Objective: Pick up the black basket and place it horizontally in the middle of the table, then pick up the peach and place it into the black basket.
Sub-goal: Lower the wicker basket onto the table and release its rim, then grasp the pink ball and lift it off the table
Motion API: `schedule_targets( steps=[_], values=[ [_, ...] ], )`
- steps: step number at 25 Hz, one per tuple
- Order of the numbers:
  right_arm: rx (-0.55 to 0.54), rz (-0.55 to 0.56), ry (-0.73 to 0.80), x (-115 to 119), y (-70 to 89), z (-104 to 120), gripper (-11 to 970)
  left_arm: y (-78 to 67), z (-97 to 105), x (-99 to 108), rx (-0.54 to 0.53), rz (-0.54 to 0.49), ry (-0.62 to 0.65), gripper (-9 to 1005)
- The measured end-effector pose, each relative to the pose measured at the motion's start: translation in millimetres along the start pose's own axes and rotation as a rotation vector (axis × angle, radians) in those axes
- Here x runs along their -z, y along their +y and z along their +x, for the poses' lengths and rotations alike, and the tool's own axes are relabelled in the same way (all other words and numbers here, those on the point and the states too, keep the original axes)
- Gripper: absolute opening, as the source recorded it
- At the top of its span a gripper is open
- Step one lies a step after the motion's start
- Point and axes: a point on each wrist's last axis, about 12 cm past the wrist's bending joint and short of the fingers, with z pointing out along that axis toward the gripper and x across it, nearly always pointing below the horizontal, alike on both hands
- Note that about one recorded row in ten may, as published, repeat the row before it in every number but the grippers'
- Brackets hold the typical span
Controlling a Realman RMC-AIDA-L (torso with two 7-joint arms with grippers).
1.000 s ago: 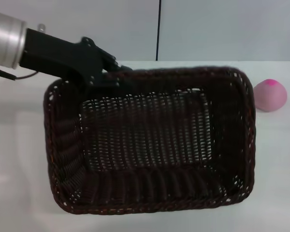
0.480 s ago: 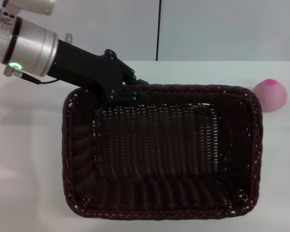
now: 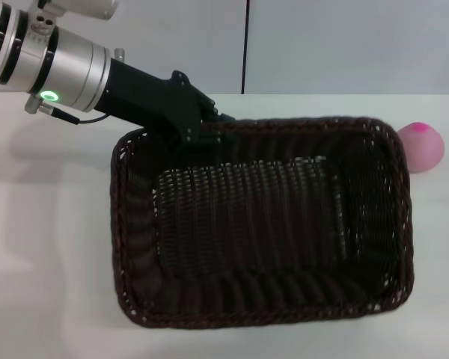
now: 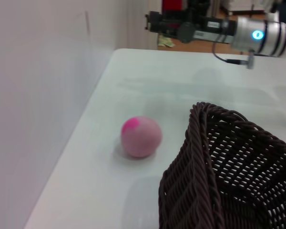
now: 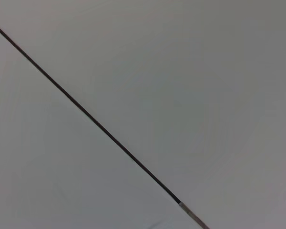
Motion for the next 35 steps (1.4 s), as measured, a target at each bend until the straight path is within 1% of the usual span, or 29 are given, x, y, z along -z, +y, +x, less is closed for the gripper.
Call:
schedule_targets(
  steps=[6, 9, 13, 14, 18, 19, 20, 21, 22, 23, 24, 25, 26, 28, 29, 30, 33, 34, 35],
  values=[
    [-0.002, 0.004, 0.001, 0.3, -0.3, 0.6, 443, 4.1, -1.1, -3.8, 0.025, -0.044, -0.01, 180],
    [-0.001, 0.005, 0.001, 0.5, -0.4, 1.1, 444, 4.1, -1.8, -4.3, 0.022, -0.05, -0.031, 367],
    [-0.002, 0.005, 0.002, 0.3, -0.2, 1.7, 444, 3.9, -2.9, -4.2, 0.023, -0.053, -0.057, 569],
    [-0.002, 0.003, 0.003, -0.4, 0.3, 1.9, 444, 4.4, -3.4, -2.4, 0.036, -0.071, -0.108, 619],
    [0.001, -0.005, 0.011, -2.3, 1.9, 2.9, 445, 4.2, -1.2, -0.2, 0.052, -0.092, -0.155, 740],
    [0.004, -0.014, 0.018, -3.8, 3.4, 3.6, 445, 3.1, 4.0, 3.7, 0.071, -0.12, -0.233, 771],
    [0.004, -0.014, 0.018, -3.8, 3.4, 3.6, 445, 2.2, 6.9, 5.8, 0.082, -0.133, -0.271, 801],
    [0.007, -0.02, 0.022, -4.4, 4.3, 4.0, 445, 1.4, 10.4, 7.9, 0.095, -0.15, -0.311, 801],
    [0.012, -0.027, 0.026, -5.1, 5.2, 4.0, 445, 0.1, 17.1, 11.0, 0.118, -0.178, -0.369, 800],
    [0.017, -0.036, 0.033, -6.0, 6.2, 4.1, 446, -0.3, 20.4, 11.9, 0.129, -0.191, -0.389, 800],
    [0.023, -0.043, 0.039, -6.8, 7.1, 4.1, 446, -3.4, 37.3, 15.6, 0.182, -0.249, -0.477, 799],
    [0.028, -0.05, 0.044, -7.6, 7.8, 3.7, 446, -3.4, 37.3, 15.6, 0.182, -0.249, -0.477, 799],
    [0.029, -0.058, 0.045, -8.2, 8.8, 3.2, 446, -5.4, 49.0, 17.3, 0.224, -0.294, -0.54, 798],
    [0.036, -0.084, 0.044, -9.2, 11.6, 1.8, 446, -8.9, 66.2, 18.6, 0.281, -0.358, -0.619, 797],
    [0.056, -0.132, 0.049, -11.1, 16.7, -1.2, 446, -11.9, 78.0, 18.2, 0.319, -0.397, -0.665, 797],
    [0.056, -0.132, 0.049, -11.1, 16.7, -1.2, 446, -17.3, 95.5, 16.7, 0.373, -0.457, -0.734, 796],
    [0.125, -0.24, 0.091, -16.5, 28.1, -6.4, 447, -28.6, 122.2, 14.4, 0.456, -0.554, -0.826, 796],
    [0.159, -0.281, 0.115, -19.3, 32.5, -8.5, 447, -28.6, 122.2, 14.4, 0.456, -0.554, -0.826, 796],
    [0.195, -0.326, 0.147, -22.0, 37.4, -10.1, 447, -38.1, 138.3, 13.0, 0.501, -0.615, -0.872, 796]
  ],
)
